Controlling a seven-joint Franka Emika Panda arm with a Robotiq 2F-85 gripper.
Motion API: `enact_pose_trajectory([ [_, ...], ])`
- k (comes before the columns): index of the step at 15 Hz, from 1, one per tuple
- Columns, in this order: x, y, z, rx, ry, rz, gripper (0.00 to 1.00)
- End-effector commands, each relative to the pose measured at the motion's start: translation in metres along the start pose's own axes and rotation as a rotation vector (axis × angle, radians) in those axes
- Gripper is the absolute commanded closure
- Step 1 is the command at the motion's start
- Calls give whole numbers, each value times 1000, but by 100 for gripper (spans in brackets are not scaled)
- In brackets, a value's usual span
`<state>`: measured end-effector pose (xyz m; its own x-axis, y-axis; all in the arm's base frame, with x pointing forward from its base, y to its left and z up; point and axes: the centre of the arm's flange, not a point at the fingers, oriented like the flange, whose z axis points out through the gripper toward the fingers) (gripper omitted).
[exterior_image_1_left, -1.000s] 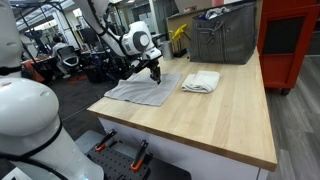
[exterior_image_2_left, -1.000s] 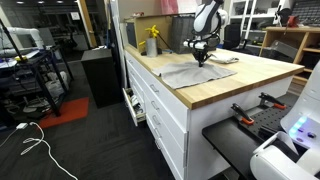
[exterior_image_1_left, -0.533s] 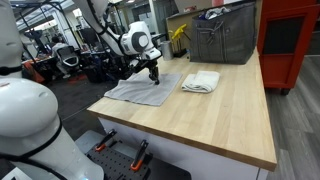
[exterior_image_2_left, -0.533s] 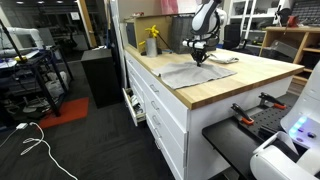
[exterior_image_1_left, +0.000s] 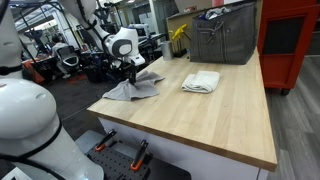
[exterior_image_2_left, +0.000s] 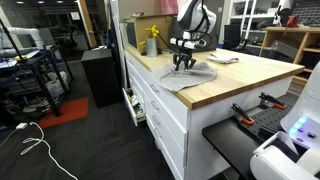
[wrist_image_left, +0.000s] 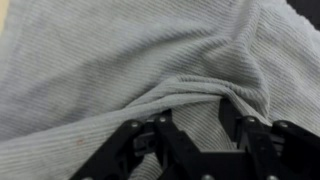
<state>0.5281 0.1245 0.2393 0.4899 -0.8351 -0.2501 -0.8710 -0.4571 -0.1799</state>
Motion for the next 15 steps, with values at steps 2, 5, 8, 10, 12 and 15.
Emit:
enact_pose_trajectory([
  [2,-21,28,-19,-18,110,94,7],
  [5,-17,32,-25,-32,172,114,0],
  [8,-5,30,-32,-43,217,121,0],
  [10,4,27,-35,-50,239,112,26],
  [12,11,23,-35,-57,266,102,42],
  [15,22,16,-33,-73,300,88,65],
])
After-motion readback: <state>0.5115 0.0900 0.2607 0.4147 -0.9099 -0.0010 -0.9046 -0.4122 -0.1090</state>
